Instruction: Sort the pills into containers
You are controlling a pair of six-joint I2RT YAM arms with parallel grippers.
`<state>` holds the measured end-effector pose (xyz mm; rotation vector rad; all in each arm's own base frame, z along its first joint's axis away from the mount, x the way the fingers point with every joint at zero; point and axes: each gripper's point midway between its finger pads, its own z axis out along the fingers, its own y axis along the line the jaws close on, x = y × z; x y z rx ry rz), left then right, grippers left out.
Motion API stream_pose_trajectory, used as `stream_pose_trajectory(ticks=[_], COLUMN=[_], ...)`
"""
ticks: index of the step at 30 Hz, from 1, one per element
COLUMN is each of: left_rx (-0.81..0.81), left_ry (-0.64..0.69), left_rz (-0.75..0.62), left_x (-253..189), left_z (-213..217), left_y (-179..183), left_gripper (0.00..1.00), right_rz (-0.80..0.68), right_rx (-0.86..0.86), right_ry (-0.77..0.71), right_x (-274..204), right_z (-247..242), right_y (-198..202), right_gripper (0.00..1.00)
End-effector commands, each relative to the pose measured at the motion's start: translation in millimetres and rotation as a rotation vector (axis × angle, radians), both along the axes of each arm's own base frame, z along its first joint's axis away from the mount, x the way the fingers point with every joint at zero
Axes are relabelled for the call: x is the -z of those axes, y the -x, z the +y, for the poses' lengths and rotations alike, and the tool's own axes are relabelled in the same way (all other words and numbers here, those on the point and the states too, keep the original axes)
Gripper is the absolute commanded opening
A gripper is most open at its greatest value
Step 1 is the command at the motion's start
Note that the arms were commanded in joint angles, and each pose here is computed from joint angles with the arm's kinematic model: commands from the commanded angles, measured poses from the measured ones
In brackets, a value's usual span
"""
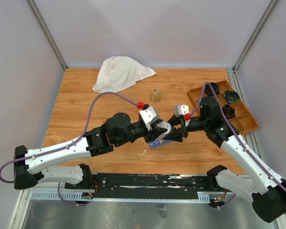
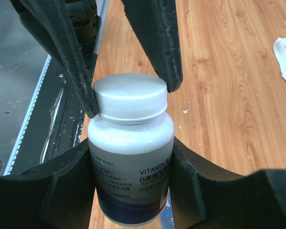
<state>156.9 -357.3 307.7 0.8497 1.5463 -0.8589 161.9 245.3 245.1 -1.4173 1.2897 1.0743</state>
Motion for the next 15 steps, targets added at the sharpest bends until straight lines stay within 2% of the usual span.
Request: stream_pose_trajectory(ticks=[1, 5, 7, 12, 15], left_rx=[0.399, 0.538, 0.598, 0.714, 0.718], left_ry=[-0.128, -0.240, -0.256, -0.240, -0.223], left_rz=[-0.237, -0.346, -0.366, -0.360, -0.361], left_x=[19, 37, 39, 30, 24], left_z=[-12, -8, -4, 5, 5], left_y=[44, 40, 37, 24, 16], left_gripper=[0.23, 0.12, 0.11, 0.14, 0.23], right_rz=[-0.040, -0.039, -0.039, -0.038, -0.037], right_rx=[0.006, 0.006, 0.005, 0.006, 0.004], right_ry=[-0.034, -0.034, -0.034, -0.033, -0.034], right_x=[-15, -15, -15, -15, -15], right_z=[-3, -4, -4, -4, -3], right_y=[-4, -4, -4, -4, -4], right_gripper=[0.02, 0.02, 0.02, 0.02, 0.02])
